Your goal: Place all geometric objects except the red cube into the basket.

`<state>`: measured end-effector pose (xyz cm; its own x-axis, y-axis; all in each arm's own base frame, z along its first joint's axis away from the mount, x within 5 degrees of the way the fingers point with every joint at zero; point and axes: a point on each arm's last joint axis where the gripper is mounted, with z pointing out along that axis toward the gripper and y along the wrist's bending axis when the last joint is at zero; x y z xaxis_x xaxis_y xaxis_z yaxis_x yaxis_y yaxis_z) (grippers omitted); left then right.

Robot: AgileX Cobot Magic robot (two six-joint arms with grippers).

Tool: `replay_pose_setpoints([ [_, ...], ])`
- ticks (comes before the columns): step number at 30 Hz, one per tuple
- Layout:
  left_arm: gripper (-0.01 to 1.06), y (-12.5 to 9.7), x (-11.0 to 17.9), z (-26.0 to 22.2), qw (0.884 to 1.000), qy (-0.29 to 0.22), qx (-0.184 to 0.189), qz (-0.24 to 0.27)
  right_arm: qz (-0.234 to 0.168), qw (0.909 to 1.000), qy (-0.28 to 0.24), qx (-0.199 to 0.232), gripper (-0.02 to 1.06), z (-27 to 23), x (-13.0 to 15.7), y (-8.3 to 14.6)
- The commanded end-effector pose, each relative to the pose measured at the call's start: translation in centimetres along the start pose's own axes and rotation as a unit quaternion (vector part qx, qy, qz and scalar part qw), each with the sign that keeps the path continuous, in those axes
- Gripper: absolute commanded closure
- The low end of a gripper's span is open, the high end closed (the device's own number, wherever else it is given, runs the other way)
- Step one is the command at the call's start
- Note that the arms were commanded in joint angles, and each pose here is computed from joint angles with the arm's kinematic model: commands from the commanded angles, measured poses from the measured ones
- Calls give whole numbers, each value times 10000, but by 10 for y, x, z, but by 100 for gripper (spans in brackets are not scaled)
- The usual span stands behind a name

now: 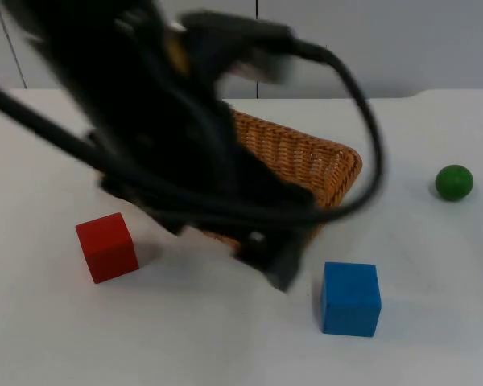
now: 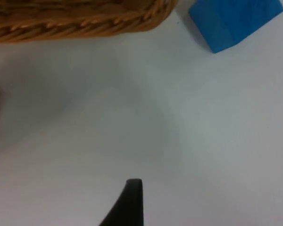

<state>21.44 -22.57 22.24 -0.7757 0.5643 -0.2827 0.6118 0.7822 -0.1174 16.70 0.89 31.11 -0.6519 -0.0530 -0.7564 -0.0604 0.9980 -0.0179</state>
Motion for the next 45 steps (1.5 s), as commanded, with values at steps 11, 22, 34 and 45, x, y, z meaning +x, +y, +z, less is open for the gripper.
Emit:
replay_pose_setpoints([
  [11,12,-22,-34,56,9986,-224,120,-469,-59,9999,-98,41,-1,-1,-3,-1],
  [22,12,-75,-42,66,9400,-425,32,3386,-35,9999,-97,23,-1,-1,-3,-1],
  [34,12,-78,-65,120,8875,-142,-236,4600,-18,10000,-78,9,-1,-1,-2,-1],
  [45,13,-66,-67,152,8459,310,-752,5270,55,10000,-47,-47,-1,-1,-2,0],
])
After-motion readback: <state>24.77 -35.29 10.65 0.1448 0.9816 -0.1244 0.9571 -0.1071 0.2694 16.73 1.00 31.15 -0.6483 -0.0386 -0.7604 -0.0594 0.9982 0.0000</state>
